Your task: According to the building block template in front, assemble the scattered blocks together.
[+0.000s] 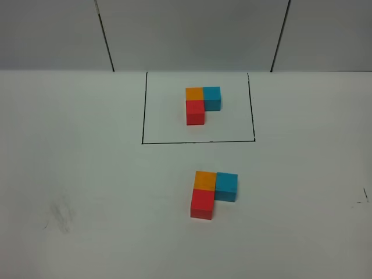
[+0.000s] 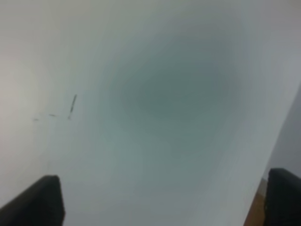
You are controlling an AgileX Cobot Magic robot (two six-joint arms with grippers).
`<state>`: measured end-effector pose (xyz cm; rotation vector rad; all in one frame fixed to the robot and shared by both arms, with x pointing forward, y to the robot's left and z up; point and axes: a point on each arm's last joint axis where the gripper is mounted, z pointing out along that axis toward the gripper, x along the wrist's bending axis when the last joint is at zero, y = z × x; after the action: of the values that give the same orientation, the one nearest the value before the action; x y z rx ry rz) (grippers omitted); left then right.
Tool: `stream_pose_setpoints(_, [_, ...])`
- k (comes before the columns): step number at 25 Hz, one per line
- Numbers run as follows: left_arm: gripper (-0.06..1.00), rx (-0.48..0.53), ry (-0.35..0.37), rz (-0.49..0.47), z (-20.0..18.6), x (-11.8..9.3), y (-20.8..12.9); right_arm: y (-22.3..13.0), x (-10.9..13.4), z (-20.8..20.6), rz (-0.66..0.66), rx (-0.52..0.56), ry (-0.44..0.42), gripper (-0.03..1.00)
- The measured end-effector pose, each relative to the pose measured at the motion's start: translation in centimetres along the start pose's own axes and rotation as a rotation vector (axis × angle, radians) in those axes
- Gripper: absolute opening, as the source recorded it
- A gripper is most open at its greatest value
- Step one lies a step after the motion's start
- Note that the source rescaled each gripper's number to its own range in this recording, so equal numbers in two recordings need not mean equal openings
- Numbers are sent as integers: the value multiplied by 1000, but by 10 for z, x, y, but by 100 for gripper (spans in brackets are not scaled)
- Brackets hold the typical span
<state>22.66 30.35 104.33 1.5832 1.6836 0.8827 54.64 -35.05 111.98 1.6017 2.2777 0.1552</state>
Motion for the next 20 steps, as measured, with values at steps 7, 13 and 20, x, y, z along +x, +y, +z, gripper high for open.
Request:
stream_pose_setpoints(7, [57, 0, 0, 0, 0, 0, 0, -71, 17, -69, 106, -139, -80, 89])
stream_pose_setpoints(13, [57, 0, 0, 0, 0, 0, 0, -118, 62, -89, 61, -313, -112, 89])
stream_pose_setpoints(20, [57, 0, 0, 0, 0, 0, 0, -174, 109, -95, -59, -506, -126, 89])
